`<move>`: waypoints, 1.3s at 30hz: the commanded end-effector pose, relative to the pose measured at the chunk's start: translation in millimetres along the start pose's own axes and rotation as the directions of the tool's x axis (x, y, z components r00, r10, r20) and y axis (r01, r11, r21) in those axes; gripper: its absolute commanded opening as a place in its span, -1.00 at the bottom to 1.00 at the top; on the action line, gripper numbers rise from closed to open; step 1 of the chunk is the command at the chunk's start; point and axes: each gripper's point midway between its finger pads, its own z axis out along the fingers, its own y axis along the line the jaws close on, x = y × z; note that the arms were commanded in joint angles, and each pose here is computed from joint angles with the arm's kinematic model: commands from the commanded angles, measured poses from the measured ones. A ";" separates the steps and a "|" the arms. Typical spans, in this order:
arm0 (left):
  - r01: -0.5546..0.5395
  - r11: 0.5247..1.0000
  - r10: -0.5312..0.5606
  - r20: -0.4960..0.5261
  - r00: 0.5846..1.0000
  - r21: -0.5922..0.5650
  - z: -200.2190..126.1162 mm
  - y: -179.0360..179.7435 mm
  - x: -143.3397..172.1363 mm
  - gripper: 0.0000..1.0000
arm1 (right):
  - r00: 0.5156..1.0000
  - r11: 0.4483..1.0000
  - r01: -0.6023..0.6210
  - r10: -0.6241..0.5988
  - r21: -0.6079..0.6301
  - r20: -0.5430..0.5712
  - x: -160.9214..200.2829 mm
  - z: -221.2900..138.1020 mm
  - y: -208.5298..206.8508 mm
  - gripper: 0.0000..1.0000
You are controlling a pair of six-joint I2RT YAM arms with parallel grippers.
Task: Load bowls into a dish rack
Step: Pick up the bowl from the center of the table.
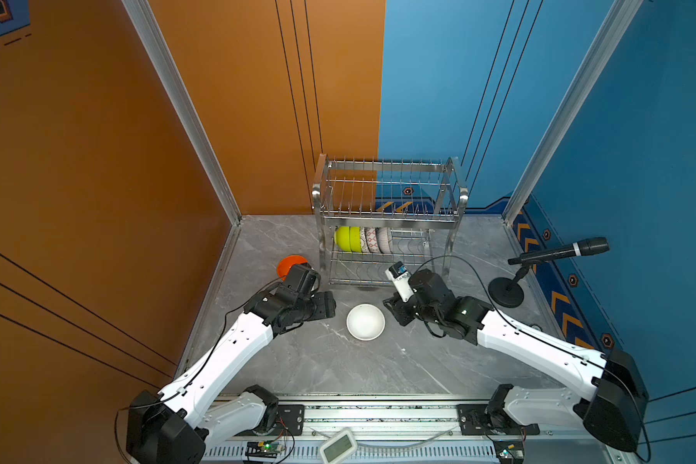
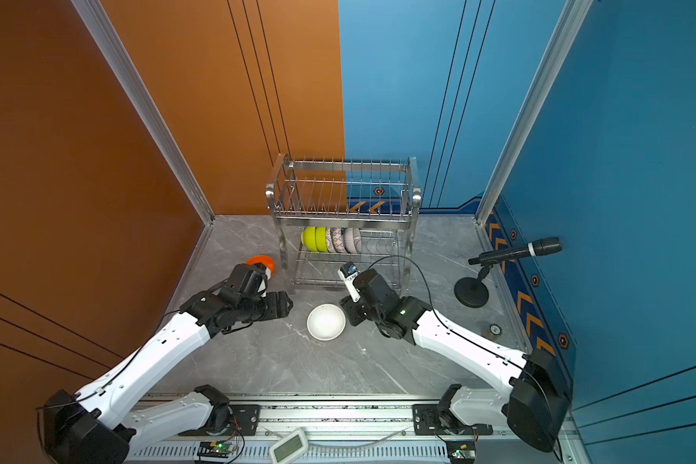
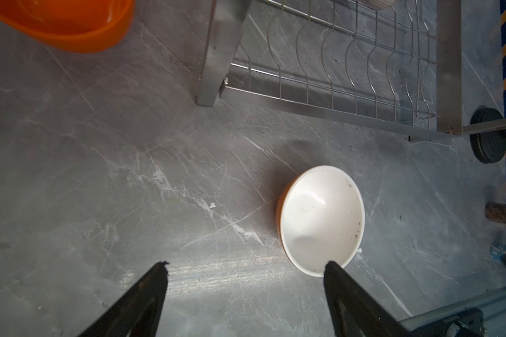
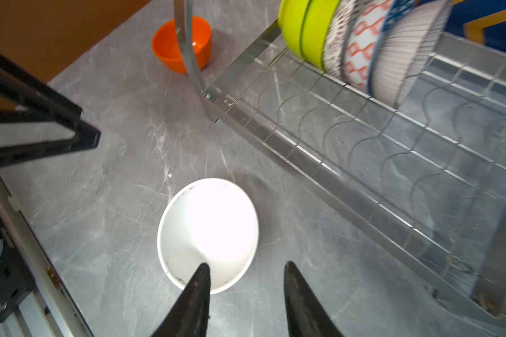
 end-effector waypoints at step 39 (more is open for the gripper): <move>0.378 0.924 -0.381 0.058 0.923 0.056 5.2 95.7 1.1 0.96 | 0.753 0.906 0.419 -0.385 -0.062 -0.534 76.4 100.3 80.2 -0.48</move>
